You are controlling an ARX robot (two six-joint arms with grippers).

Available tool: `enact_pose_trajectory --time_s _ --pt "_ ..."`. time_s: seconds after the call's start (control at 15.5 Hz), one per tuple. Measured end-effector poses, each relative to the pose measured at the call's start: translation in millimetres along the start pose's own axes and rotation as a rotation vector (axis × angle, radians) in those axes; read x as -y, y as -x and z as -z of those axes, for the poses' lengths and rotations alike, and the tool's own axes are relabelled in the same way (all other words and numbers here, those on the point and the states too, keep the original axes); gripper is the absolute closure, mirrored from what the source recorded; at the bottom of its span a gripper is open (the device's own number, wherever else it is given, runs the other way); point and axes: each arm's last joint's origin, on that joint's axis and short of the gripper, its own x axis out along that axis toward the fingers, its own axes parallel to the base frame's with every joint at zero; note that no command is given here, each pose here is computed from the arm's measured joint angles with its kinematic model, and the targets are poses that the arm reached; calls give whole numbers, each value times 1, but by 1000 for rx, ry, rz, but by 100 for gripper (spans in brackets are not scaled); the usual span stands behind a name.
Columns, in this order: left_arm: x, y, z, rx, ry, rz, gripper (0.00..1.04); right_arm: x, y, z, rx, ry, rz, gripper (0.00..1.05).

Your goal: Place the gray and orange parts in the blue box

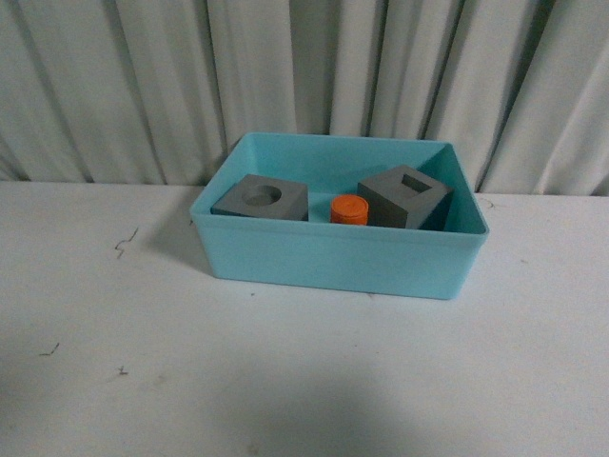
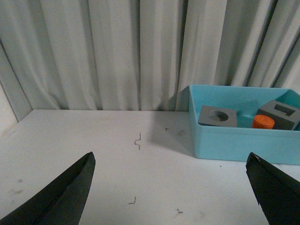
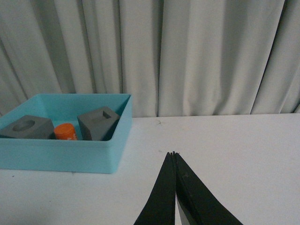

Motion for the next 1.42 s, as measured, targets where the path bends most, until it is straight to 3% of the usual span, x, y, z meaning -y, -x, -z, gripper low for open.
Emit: enact_pose_trajectory --time_s 0.13,0.19,0.58,1.1,1.42 --pt "0 0 0 0 0 -1 7 0 8 6 -55 0 -2 103" --pt "0 0 0 -1 0 1 7 0 12 2 6 0 -2 103" --pt "0 0 0 0 0 0 7 0 12 3 -7 2 -1 102" --pt "0 0 0 0 0 0 7 0 12 3 -7 2 -1 6" --pt "0 0 0 0 0 0 7 0 12 3 -7 2 -1 6"
